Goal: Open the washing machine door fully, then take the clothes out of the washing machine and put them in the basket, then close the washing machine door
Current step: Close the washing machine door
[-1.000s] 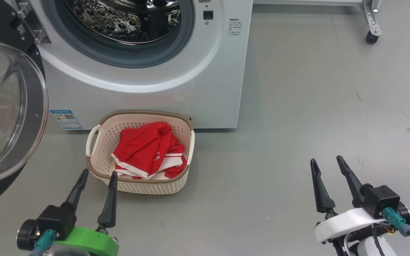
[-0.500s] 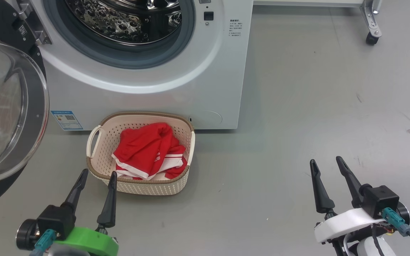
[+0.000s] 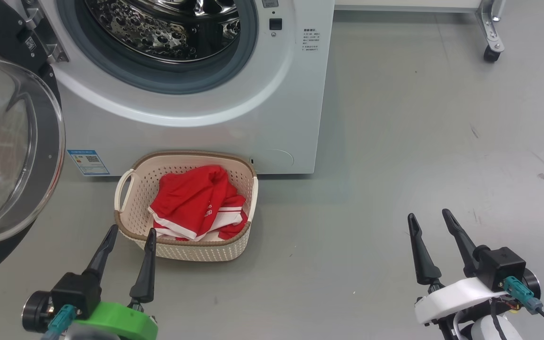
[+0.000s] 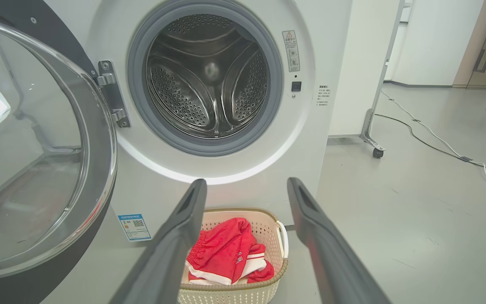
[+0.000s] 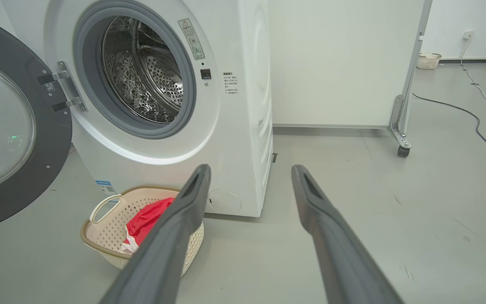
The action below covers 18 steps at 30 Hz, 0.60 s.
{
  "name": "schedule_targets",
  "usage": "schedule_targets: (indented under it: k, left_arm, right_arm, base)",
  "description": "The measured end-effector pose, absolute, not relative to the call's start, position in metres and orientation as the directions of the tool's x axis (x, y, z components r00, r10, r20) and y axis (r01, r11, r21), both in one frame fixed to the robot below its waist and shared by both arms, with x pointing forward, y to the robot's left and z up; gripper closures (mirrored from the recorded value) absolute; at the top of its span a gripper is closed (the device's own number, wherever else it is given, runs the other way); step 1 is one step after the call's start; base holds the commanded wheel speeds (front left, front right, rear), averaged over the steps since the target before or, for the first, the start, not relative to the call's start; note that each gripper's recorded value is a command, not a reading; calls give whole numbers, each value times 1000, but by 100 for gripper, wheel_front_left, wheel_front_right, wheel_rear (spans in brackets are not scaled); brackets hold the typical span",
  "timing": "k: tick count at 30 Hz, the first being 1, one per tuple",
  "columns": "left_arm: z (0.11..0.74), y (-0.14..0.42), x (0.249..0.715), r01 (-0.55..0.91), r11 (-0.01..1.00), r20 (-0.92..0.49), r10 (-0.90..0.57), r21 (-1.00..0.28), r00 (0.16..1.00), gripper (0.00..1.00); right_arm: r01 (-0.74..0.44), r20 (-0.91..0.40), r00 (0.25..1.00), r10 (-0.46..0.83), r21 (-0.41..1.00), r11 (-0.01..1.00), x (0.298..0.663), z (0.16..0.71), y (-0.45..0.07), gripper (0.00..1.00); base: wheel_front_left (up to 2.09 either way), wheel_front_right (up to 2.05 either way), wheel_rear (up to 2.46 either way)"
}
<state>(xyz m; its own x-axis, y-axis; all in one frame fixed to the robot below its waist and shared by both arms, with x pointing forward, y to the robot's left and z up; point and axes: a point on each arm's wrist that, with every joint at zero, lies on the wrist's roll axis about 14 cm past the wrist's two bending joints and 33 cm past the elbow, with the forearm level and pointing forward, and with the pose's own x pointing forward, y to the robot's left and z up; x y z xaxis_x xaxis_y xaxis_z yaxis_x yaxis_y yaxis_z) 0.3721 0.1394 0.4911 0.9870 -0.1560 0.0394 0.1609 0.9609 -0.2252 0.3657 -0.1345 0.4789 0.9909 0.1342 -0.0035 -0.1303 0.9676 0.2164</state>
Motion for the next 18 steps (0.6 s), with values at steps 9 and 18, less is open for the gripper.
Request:
schedule_targets:
  k: [9,18]
  left_arm:
    - [492,138,372,166,961,42,-161,-220,986,0]
    - [487,141,370,154,964,28,-152,-217,988,0]
  right_arm:
    - [-131,-1,991,134,216,968,365,480,-134,0]
    - [-144,-4,989,148,219,965,370,478,-130,0]
  base:
    - [0,0,0]
    - [0,0,0]
